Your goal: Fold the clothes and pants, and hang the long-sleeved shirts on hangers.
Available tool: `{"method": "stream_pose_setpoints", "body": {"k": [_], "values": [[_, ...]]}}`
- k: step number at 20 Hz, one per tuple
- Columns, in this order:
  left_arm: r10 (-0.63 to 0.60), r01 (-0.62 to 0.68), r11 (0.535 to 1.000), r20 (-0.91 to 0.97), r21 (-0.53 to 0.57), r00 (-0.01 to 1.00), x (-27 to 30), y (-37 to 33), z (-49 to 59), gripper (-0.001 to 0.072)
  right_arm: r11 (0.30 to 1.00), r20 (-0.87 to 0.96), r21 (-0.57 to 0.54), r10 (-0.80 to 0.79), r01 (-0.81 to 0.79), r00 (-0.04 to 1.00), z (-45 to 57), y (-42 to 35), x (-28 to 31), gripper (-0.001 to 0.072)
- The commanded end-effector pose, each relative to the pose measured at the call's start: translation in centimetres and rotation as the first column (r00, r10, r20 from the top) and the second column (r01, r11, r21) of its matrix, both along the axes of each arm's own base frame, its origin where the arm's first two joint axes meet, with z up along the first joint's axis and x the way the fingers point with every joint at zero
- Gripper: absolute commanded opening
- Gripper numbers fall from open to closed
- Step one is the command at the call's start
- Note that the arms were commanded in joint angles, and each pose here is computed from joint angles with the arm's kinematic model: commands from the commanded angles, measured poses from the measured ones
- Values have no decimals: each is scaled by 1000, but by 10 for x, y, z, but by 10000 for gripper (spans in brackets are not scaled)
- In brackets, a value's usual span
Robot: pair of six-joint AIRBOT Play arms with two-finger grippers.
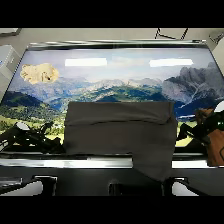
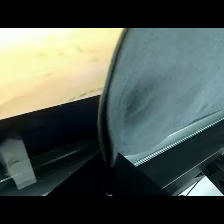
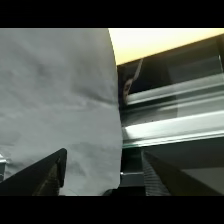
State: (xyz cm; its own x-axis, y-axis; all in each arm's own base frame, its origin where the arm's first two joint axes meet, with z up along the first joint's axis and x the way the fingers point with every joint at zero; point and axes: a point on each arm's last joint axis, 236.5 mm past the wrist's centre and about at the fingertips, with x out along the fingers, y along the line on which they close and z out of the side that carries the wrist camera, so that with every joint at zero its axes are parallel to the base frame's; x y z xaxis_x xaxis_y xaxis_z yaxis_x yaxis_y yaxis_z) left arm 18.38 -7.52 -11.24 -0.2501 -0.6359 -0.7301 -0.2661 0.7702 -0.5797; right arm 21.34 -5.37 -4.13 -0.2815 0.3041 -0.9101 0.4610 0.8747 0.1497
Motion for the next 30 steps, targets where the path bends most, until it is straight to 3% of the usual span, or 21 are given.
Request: {"method": "stream_pose_setpoints", "body": {"k": [1,6,10,12,13,16,19,22,24,30], "values": [[11,-11,1000,5,-6,1000,1,-3,0,25,1000,-36,19,6,-5,999,-18,11,-25,552],[35,-35,999,13,-27,999,6,-7,3,25,995,-82,88,55,-47,995,-60,34,-68,558],[55,-54,998,29,-42,998,11,-11,8,25,989,11,147,-6,4,1000,-74,56,-52,525],[56,-55,998,31,-42,998,12,-11,8,25,984,37,172,-43,36,998,-76,64,-45,439],[57,-56,998,31,-43,998,12,-11,8,25,982,38,182,-53,46,998,-76,67,-45,361],[55,-54,998,31,-45,998,12,-11,9,25,980,26,194,-52,46,998,-74,70,-48,43],[40,-37,998,75,-51,996,19,-9,23,25,977,92,213,-15,-5,996,-55,69,-34,41],[27,-18,998,153,-61,988,43,1,59,25,986,221,161,4,-40,975,-12,51,7,38],[46,-39,998,184,-42,982,65,9,77,25,994,313,109,-48,15,949,15,36,45,37],[54,-59,998,288,11,956,172,14,85,26,986,574,142,-151,84,804,52,32,179,37]]}}
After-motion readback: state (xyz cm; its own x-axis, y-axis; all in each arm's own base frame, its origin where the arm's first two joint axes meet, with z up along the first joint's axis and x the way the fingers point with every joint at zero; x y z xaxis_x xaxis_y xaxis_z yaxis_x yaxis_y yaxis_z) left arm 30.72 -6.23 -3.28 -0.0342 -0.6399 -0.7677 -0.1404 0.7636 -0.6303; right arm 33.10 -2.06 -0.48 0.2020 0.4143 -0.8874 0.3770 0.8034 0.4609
